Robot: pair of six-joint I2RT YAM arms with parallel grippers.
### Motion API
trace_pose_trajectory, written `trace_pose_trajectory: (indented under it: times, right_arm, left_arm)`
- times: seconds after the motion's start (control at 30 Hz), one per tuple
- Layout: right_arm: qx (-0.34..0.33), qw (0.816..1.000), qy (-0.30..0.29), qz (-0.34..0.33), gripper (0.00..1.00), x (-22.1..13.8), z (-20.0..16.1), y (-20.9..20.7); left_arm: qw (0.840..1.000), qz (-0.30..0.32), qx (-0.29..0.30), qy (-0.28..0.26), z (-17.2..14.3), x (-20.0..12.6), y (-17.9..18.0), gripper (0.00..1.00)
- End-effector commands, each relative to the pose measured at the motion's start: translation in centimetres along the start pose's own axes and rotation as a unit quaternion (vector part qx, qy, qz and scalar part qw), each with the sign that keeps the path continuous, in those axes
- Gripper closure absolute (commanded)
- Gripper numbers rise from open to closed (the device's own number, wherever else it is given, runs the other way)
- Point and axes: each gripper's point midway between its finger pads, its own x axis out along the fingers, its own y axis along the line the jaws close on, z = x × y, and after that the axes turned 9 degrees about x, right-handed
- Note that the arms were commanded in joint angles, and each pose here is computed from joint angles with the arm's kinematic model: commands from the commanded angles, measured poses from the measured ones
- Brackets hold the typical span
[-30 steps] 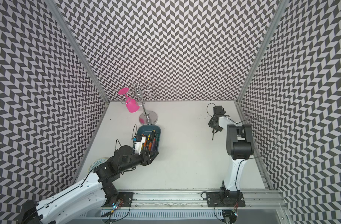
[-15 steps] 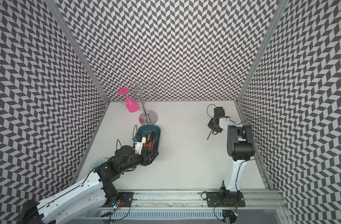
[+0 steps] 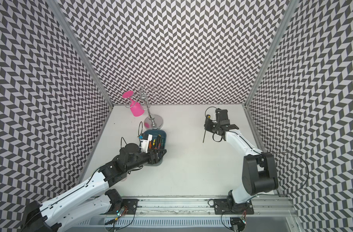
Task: Put the screwdriver on the desktop into the storage box
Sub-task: Pick up the screwdriver from the center of the board.
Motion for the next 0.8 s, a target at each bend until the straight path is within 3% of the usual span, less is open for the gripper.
trace_pose_trajectory:
  times: [0.0,0.23,0.5,0.77]
  right_arm:
    - [-0.047,0.993,0.005,0.110,0.92,-1.6,-1.6,5.4]
    - [-0.086,0.971,0.038,0.220,0.92,-4.1,-6.8,10.5]
    - [-0.128,0.933,0.081,0.327,0.92,-7.4,-13.6,14.9]
    - [-0.143,0.904,0.100,0.390,0.92,-10.0,-17.0,17.1]
  left_arm:
    - [0.999,-0.011,0.013,-0.033,2.7,-0.2,-0.8,0.37]
    - [0.998,-0.031,0.007,-0.054,4.3,0.1,-1.1,0.31]
    - [0.995,-0.082,0.000,-0.057,4.6,1.2,-2.6,0.26]
    - [0.987,-0.141,-0.005,-0.078,4.4,1.1,-4.2,0.21]
